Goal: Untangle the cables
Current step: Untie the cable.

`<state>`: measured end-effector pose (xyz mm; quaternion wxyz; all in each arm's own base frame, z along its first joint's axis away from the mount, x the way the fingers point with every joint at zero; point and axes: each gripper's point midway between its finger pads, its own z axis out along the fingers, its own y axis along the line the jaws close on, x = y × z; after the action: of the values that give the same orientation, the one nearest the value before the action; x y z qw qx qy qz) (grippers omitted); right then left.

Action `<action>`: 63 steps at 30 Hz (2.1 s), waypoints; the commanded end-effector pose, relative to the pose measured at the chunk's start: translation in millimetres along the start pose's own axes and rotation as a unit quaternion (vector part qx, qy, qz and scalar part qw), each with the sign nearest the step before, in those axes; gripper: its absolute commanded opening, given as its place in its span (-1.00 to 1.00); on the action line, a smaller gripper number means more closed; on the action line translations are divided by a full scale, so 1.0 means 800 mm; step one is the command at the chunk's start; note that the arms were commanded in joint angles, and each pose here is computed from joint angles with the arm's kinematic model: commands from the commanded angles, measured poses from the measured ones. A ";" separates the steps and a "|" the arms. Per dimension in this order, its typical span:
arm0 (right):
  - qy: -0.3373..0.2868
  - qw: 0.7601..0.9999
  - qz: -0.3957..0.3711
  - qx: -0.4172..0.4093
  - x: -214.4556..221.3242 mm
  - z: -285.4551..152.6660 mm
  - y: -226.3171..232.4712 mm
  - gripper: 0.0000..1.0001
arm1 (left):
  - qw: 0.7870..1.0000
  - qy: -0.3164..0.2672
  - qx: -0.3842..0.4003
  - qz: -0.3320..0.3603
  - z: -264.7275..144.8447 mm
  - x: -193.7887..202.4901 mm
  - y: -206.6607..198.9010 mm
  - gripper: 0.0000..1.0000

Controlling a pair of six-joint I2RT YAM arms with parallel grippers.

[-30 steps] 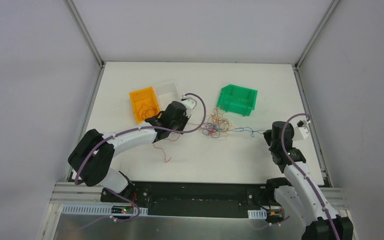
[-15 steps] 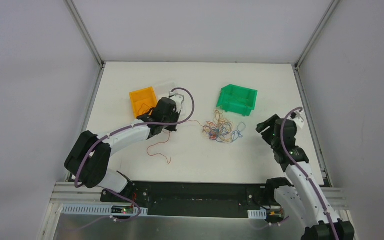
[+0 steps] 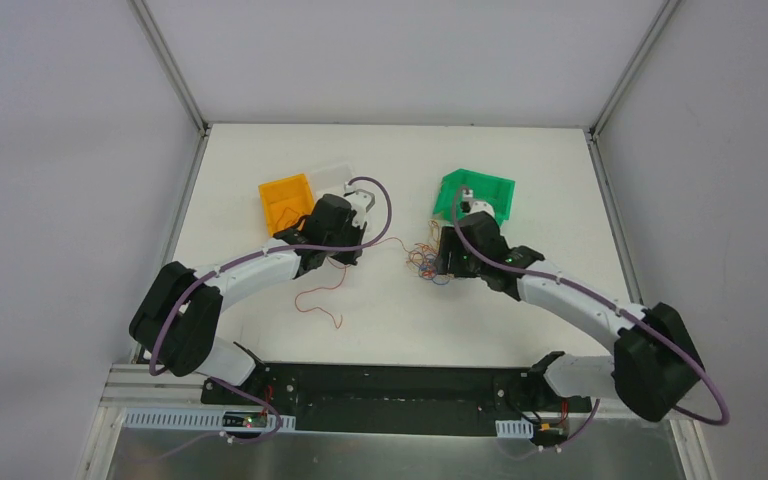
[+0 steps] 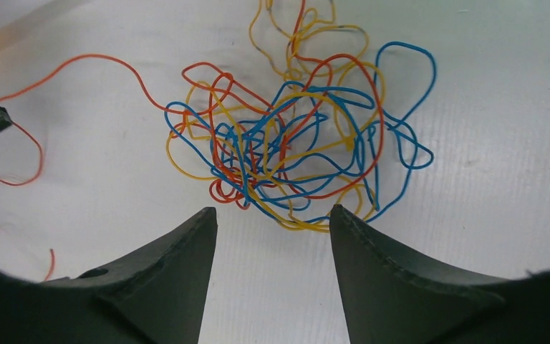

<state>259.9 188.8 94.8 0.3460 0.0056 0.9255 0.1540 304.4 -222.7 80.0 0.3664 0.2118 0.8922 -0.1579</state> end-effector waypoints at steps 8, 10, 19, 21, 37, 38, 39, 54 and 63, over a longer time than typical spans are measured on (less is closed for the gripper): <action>0.008 0.983 -0.123 0.135 -0.003 0.062 0.022 0.25 | 0.999 -0.034 0.009 0.013 -0.011 -0.023 -0.006 -1.00; 0.007 0.972 -0.127 0.197 -0.002 0.073 -0.001 0.25 | 0.999 -0.037 -0.007 0.012 -0.012 -0.023 0.002 -1.00; 0.021 0.916 0.011 0.401 0.006 0.056 -0.145 0.15 | 0.982 -0.092 -0.158 -0.042 -0.045 -0.028 0.068 -1.00; -0.004 0.918 0.070 0.390 0.001 0.042 -0.162 0.16 | 0.976 -0.103 -0.180 -0.058 -0.053 -0.027 0.081 -1.00; -0.095 0.909 0.267 0.305 -0.029 -0.026 -0.210 0.21 | 0.900 -0.209 -0.345 -0.166 -0.139 -0.021 0.162 -1.00; -0.095 0.908 0.268 0.307 -0.030 -0.027 -0.212 0.21 | 0.893 -0.212 -0.358 -0.169 -0.145 -0.019 0.167 -1.00; -0.096 0.904 0.275 0.313 -0.029 -0.030 -0.217 0.21 | 0.885 -0.218 -0.373 -0.173 -0.153 -0.019 0.172 -1.00; -0.105 0.788 0.482 0.368 0.018 -0.056 -0.298 -0.02 | 0.799 -0.263 -0.424 -0.335 -0.232 0.015 0.229 -1.00; -0.108 0.867 0.457 0.166 -0.019 -0.034 -0.239 -0.05 | 0.849 -0.258 -0.296 -0.353 -0.197 -0.003 0.199 -1.00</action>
<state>241.6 -41.9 46.5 0.3089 0.5851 0.7497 0.0150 273.6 27.0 165.2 0.5518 -0.3469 0.7564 0.0543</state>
